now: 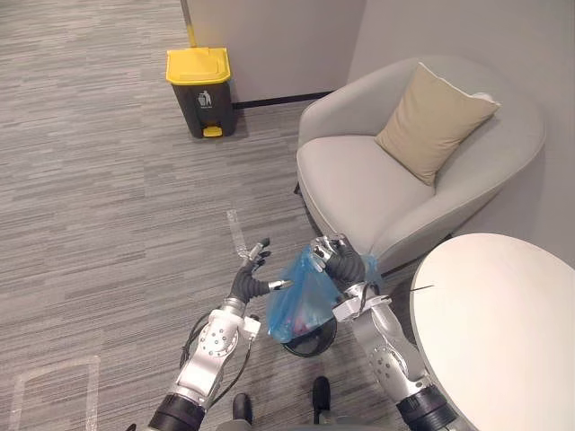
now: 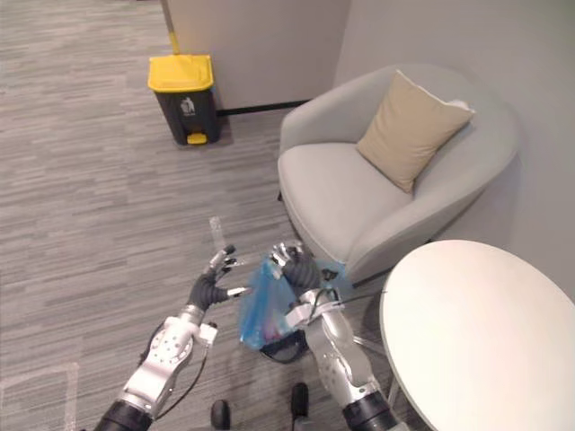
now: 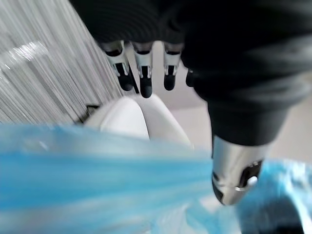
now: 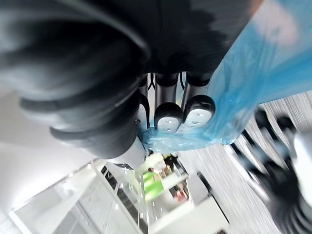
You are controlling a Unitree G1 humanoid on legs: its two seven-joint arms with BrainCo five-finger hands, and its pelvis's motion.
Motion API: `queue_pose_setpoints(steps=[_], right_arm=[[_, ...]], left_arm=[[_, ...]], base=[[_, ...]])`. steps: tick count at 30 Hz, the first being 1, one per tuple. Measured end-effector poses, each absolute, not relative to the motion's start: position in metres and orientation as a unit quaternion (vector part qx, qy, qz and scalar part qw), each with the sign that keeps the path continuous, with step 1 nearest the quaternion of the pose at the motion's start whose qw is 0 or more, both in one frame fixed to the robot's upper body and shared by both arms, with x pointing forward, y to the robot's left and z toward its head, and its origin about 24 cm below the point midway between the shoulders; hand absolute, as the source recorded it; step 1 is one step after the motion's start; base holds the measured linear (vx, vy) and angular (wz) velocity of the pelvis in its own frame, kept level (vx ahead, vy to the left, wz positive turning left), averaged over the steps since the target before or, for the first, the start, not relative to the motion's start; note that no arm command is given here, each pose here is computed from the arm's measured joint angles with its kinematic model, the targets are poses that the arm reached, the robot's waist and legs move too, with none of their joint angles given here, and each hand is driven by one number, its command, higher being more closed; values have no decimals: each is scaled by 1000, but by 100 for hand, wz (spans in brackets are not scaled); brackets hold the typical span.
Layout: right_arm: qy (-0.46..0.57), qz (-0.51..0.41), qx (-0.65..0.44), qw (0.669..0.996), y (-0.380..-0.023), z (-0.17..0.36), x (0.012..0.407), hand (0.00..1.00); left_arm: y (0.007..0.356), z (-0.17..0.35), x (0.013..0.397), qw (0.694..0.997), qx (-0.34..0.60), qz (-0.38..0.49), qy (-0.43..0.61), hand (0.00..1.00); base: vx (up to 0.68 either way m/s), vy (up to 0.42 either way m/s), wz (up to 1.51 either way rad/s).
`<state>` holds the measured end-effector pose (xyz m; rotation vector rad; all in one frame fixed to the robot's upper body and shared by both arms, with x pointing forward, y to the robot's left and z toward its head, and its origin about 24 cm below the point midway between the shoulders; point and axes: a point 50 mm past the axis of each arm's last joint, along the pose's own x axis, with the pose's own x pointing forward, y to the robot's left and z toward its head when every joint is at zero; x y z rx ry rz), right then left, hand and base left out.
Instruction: Gather rubbish on tea table into small bin, then transfer packed bag to large trash can.
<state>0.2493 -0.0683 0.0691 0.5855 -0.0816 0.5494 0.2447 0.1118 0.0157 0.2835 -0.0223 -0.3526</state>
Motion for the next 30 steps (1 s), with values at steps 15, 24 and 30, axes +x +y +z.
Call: queue_pose_setpoints(steps=[15, 24, 30], right_arm=[[-40, 390, 335, 857, -30, 95, 233, 100], [-43, 416, 335, 844, -13, 110, 235, 100], [-34, 418, 338, 843, -6, 111, 234, 100]], left_arm=[[101, 12, 275, 934, 297, -198, -27, 0], [102, -5, 275, 927, 347, -143, 2, 0], [96, -20, 271, 922, 361, -136, 32, 100]], base=[[-1, -11, -9], [2, -3, -1], [0, 0, 0]])
